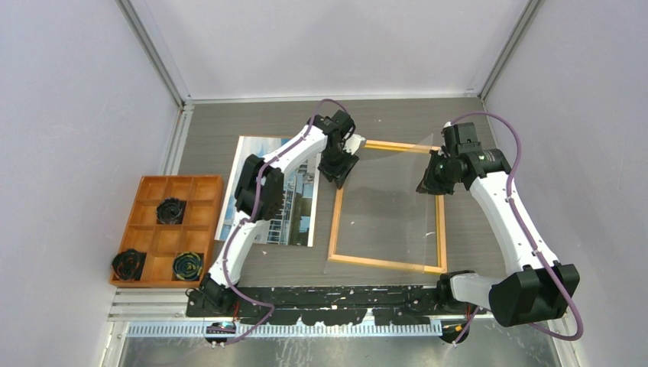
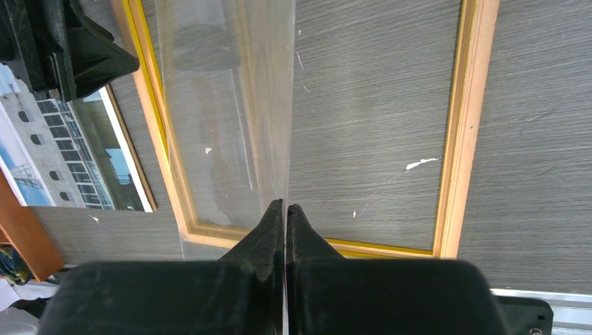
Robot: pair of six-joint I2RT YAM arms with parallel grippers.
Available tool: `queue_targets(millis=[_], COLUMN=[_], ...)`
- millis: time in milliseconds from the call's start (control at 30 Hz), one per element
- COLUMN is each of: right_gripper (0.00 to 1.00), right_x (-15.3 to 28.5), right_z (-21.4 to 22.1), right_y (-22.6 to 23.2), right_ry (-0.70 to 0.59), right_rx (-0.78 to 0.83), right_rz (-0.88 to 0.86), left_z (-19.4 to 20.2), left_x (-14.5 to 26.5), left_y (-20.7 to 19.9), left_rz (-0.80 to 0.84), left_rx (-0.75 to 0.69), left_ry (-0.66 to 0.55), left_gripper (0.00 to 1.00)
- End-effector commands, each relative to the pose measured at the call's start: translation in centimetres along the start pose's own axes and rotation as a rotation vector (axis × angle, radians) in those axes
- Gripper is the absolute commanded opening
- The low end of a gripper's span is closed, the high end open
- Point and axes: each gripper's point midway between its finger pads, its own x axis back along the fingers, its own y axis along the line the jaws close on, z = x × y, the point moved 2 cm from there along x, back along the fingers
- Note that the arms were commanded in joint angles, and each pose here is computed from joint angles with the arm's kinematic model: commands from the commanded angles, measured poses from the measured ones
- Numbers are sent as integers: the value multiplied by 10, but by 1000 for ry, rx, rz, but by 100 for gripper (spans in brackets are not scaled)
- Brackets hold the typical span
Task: Put the photo into the frame
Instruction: Adjust the photo frame at the center of the board.
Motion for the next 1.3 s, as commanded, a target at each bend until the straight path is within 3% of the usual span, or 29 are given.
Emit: queue_targets(millis=[0, 267, 567, 933, 1033, 1133, 1267], right_gripper=[1, 1, 1, 1, 1, 1, 1], right_x=[3, 0, 0, -14, -11, -3, 8], right_z=[-1, -1, -6, -26, -35, -43, -54], right_y=[4, 6, 8, 24, 29, 36, 48], right_ry=[-32, -41, -72, -156, -175, -201, -231], right_rx=[-1, -14, -38, -93, -92, -83, -49], right_rz=[-37, -51, -58, -148, -166, -200, -262], left_z=[1, 8, -4, -33, -29, -29, -32], left_x=[-3, -7, -13, -2, 13, 40, 86], left_y=[-13, -16, 13, 26, 19, 17, 30], left_rz=[52, 65, -103, -182, -152, -107, -52], left_rx=[-7, 1, -51, -95, -95, -74, -6], left_ry=[23, 42, 6, -53, -55, -95, -182], left_gripper=[47, 45, 21, 19, 41, 79, 94])
